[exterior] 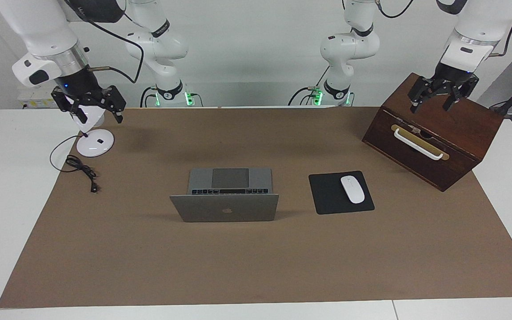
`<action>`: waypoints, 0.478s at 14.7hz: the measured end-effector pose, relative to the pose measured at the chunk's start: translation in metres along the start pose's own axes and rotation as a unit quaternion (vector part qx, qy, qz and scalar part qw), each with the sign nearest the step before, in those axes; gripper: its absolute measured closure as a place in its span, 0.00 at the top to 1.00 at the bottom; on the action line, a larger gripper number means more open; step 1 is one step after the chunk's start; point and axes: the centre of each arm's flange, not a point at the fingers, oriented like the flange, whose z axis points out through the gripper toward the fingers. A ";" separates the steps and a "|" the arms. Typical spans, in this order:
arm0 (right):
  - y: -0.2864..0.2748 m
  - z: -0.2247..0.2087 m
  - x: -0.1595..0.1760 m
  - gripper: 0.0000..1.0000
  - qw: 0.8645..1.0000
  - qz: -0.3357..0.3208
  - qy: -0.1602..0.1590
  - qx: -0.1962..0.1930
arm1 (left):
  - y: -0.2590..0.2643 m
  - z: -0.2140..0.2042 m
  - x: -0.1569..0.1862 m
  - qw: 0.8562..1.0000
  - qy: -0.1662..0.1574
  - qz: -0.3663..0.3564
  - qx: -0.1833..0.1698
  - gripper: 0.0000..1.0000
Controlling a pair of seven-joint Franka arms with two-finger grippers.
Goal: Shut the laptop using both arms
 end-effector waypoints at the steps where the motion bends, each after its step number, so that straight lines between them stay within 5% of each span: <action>1: 0.000 0.000 0.000 1.00 1.000 0.000 0.000 0.000 | -0.001 0.000 0.000 1.000 0.001 -0.001 0.000 1.00; 7: -0.001 0.000 0.000 1.00 1.000 0.000 0.000 0.000 | 0.000 0.000 0.000 1.000 0.001 0.000 0.000 1.00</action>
